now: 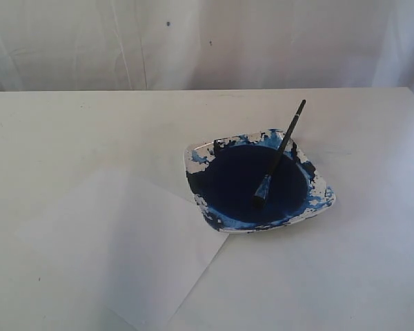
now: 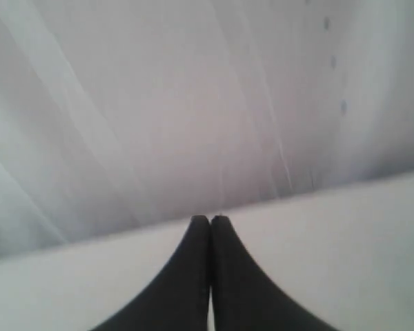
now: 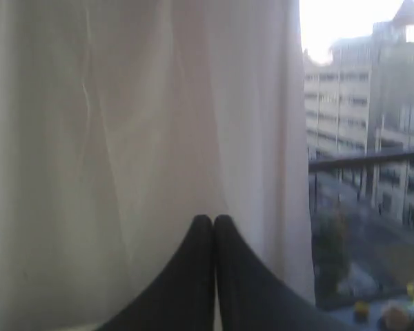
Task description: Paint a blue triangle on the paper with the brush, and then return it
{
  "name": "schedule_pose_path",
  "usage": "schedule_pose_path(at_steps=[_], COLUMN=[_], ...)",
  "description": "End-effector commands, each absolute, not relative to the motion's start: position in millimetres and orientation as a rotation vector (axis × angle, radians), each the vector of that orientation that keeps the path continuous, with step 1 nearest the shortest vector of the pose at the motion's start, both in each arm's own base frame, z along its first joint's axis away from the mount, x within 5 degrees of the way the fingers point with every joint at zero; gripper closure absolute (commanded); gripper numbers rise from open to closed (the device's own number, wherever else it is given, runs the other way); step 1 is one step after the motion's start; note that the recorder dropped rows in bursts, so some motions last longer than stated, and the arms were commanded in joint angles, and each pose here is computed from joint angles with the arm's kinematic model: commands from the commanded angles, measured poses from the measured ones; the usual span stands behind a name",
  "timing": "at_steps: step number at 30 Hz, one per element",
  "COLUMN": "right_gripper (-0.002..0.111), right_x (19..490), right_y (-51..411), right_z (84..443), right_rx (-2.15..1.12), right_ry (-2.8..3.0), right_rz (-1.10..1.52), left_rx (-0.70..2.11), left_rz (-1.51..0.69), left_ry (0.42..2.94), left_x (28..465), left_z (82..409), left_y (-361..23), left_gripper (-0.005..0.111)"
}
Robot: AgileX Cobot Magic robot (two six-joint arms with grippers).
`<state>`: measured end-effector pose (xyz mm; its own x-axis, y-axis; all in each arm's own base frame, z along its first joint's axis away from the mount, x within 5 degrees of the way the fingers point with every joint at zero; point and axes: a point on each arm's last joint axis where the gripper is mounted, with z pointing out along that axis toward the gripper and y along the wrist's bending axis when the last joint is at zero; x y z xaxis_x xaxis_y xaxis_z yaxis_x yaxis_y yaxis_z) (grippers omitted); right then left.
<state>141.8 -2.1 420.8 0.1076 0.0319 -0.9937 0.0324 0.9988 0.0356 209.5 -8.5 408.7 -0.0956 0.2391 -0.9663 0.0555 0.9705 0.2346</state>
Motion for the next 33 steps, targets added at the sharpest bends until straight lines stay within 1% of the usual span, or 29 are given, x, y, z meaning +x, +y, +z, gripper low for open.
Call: schedule_pose_path(at_steps=[1,3,5,7,10,15,20,25,30,33], right_gripper=[0.108,0.108,0.108,0.108,0.108,0.108,0.108,0.108,0.108,0.108], right_x=[198,217,230,238,241,236,232,231,231,231], right_y=[1,9,17,25,38,58,71,75,75,75], right_z=[374,359,347,337,331,332,332,333,333,333], right_rx=[0.137,0.117,0.09,0.081,0.045,-0.033,-0.088,-0.107,-0.108,-0.109], right_ry=[1.717,1.774,1.823,1.866,1.904,1.906,1.905,1.899,1.893,1.893], right_rz=[0.082,0.119,0.137,0.17,0.21,0.268,0.305,0.317,0.32,0.319], left_rx=[0.329,0.41,0.592,0.766,0.784,0.662,0.696,0.652,0.591,0.572], left_rz=[0.138,0.027,-0.137,-0.375,-0.671,-0.938,-1.039,-1.039,-1.108,-1.098], left_ry=[2.11,2.226,2.295,2.325,2.443,2.511,2.545,2.651,2.709,2.728], left_x=[238,248,253,259,271,293,298,304,310,313], left_z=[351,330,313,300,285,257,236,208,186,177], left_y=[-12,-21,-35,-49,-46,-30,-15,1,2,3], left_gripper=[0.107,0.107,0.107,0.107,0.107,0.107,0.107,0.107,0.107,0.107])
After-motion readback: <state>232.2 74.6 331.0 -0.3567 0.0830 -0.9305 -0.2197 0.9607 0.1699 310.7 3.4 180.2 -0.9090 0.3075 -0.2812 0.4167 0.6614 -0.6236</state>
